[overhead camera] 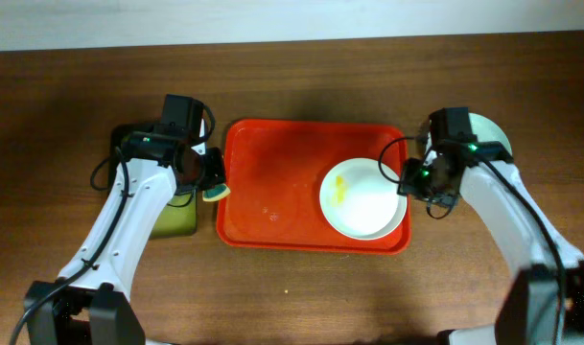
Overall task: Clean dirty plates on tray and stack at the side
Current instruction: 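Reach the right gripper to the white plate rim and grip it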
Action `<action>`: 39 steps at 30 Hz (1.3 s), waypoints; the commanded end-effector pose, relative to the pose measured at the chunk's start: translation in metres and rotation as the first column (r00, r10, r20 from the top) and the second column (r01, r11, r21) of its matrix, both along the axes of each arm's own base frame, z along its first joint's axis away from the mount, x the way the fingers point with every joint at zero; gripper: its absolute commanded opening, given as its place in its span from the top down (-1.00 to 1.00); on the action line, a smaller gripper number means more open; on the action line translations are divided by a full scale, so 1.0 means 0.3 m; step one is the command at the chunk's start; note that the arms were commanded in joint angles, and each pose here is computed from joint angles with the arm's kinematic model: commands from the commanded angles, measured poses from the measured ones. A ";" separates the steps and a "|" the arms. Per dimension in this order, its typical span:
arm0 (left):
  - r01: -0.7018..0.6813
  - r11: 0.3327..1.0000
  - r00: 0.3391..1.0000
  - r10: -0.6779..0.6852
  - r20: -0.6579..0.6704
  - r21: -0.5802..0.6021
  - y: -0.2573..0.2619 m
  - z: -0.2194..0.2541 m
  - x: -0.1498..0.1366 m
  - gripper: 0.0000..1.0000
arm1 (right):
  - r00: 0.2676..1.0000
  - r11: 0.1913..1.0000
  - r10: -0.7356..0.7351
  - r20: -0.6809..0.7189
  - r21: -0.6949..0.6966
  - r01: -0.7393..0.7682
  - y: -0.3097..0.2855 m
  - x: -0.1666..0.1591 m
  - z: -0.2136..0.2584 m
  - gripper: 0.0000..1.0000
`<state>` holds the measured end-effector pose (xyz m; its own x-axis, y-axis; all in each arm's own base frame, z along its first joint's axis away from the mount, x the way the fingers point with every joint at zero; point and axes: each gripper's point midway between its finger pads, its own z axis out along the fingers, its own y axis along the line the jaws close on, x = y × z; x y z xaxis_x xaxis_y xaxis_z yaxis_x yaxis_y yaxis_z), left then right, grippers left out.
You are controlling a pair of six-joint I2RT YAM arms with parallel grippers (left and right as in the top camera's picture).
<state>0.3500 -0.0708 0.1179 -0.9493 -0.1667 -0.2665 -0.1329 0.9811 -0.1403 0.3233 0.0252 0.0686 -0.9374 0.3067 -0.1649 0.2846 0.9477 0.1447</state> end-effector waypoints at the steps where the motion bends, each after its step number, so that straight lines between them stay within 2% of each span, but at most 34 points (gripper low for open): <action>1: 0.021 1.000 1.000 -0.021 0.017 -0.007 -0.005 0.014 0.000 1.00 | 0.994 1.000 -0.021 -0.109 -0.007 0.021 0.002 -0.013 -0.124 0.44; 4: 0.021 1.000 1.000 -0.021 0.020 -0.007 -0.005 0.014 0.002 1.00 | 0.988 1.000 0.005 -0.152 -0.009 -0.007 0.003 -0.017 -0.186 0.44; 11: 0.021 1.000 0.999 -0.021 0.031 -0.009 -0.007 0.017 0.011 1.00 | 0.988 0.998 0.058 -0.144 -0.014 -0.060 0.002 -0.011 -0.189 0.42; 15: 0.021 1.000 0.999 -0.021 0.032 -0.009 -0.007 0.017 0.012 1.00 | 0.988 0.997 0.050 -0.145 -0.051 -0.058 -0.018 0.011 -0.141 0.32; 19: 0.020 1.000 0.999 -0.020 0.033 -0.009 -0.006 0.018 0.012 1.00 | 0.986 0.996 0.075 -0.150 -0.045 -0.083 -0.013 0.033 -0.068 0.32; 23: 0.021 1.000 0.999 -0.020 0.033 -0.009 -0.007 0.018 0.012 1.00 | 0.977 0.993 0.103 -0.184 -0.042 -0.113 -0.014 -0.003 -0.095 0.34; 28: 0.021 1.000 0.999 -0.020 0.029 -0.009 -0.006 0.016 0.009 1.00 | 0.978 0.994 0.111 -0.179 -0.005 -0.113 0.007 -0.024 -0.150 0.50; 32: 0.021 1.000 0.999 -0.020 0.030 -0.009 -0.006 0.017 0.010 1.00 | 0.978 0.993 0.113 -0.176 0.006 -0.114 0.014 -0.022 -0.150 0.55; 35: 0.021 1.000 0.999 -0.021 0.031 -0.009 -0.006 0.017 0.010 1.00 | 0.979 0.993 0.114 -0.171 0.006 -0.115 0.015 -0.018 -0.150 0.70; 39: 0.021 1.000 0.999 -0.021 0.031 -0.009 -0.006 0.017 0.010 1.00 | 0.976 0.988 0.156 -0.154 0.005 -0.157 0.062 -0.008 -0.150 0.70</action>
<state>0.3542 -0.0717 0.1193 -0.9448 -0.1642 -0.2834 -0.1270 0.9812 -0.1453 0.3219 0.0296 0.0251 -0.9813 0.1917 -0.0164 0.1893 0.9774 0.0939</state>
